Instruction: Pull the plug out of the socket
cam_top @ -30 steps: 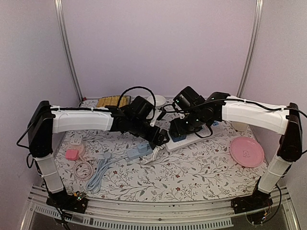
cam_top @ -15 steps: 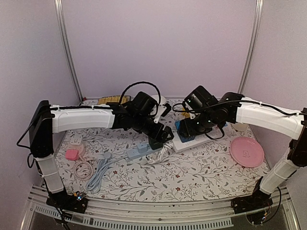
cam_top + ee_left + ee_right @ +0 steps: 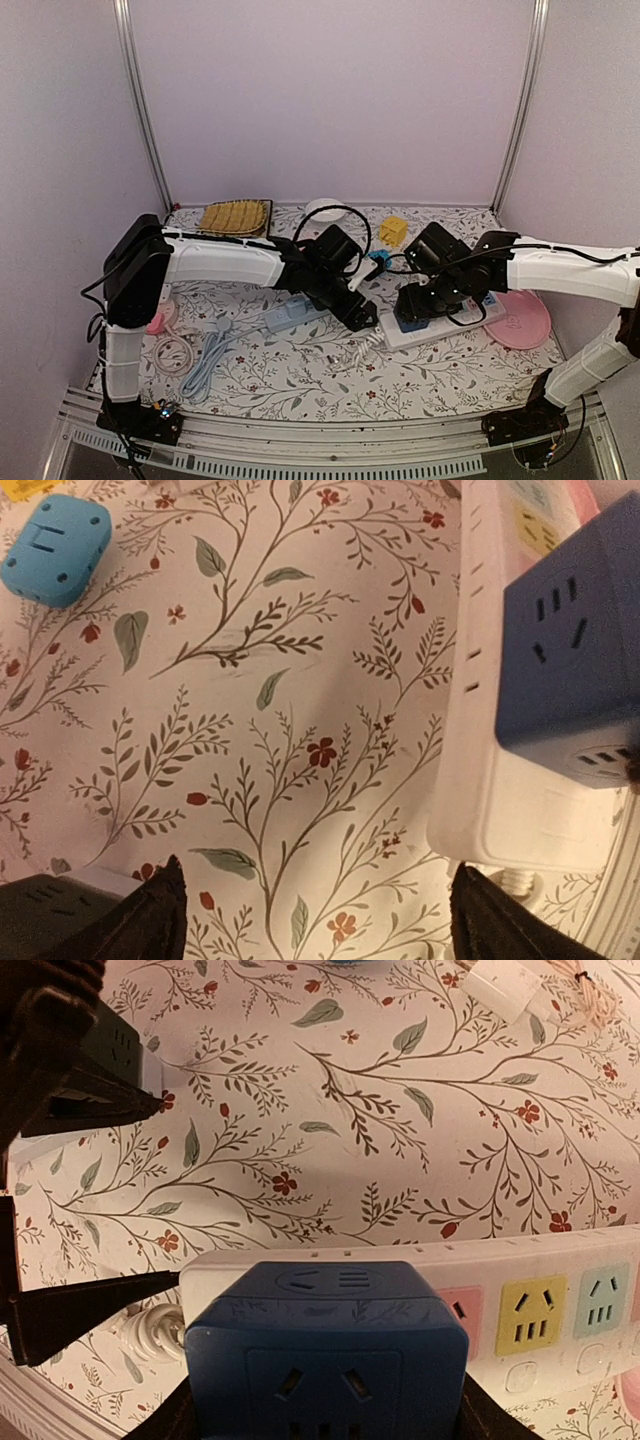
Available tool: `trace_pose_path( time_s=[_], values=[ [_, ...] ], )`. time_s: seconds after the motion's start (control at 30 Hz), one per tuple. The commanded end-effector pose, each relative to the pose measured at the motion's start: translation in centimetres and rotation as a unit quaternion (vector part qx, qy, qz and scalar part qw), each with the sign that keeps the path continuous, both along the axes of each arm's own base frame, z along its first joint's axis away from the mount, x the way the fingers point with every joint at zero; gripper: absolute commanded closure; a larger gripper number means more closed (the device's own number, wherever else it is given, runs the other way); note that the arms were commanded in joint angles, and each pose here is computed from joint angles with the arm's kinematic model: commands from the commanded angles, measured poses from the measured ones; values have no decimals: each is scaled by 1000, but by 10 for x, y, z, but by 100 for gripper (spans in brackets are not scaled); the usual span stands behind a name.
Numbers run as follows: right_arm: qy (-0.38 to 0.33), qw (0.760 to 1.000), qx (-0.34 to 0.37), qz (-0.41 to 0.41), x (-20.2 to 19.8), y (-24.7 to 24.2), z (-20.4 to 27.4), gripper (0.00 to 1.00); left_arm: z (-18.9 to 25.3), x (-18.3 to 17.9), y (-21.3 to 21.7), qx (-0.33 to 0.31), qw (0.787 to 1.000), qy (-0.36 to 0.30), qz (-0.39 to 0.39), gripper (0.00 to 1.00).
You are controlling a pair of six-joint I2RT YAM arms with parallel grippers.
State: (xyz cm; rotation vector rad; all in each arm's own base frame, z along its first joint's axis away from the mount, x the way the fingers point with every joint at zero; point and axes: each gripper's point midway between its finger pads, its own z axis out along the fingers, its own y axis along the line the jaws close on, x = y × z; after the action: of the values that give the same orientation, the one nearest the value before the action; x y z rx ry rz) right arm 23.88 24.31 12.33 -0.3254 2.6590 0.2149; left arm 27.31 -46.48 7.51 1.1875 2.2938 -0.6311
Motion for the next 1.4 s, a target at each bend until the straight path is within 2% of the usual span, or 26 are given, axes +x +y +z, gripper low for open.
trace_pose_path(
  time_s=[0.0,0.2,0.4,0.73,0.87,1.13,1.37],
  values=[
    [-40,996,71,-25,12,9,22,76,-8,-6,-16,13,999,-20,-34,8],
    [-28,997,67,-33,11,8,0,76,-10,-5,-26,11,999,-25,-37,9],
    [-22,998,56,-37,17,10,-20,76,-9,11,-11,36,998,-55,-12,8],
    [-47,998,47,17,51,56,-8,78,0,25,16,30,998,-56,26,8],
    [-44,999,22,14,56,54,-11,79,3,28,24,25,998,-55,36,8],
    [-55,995,63,48,59,76,3,79,6,34,25,15,998,-52,35,8],
    [-44,997,50,29,55,59,-19,78,-1,39,18,26,998,-59,23,8]
  ],
)
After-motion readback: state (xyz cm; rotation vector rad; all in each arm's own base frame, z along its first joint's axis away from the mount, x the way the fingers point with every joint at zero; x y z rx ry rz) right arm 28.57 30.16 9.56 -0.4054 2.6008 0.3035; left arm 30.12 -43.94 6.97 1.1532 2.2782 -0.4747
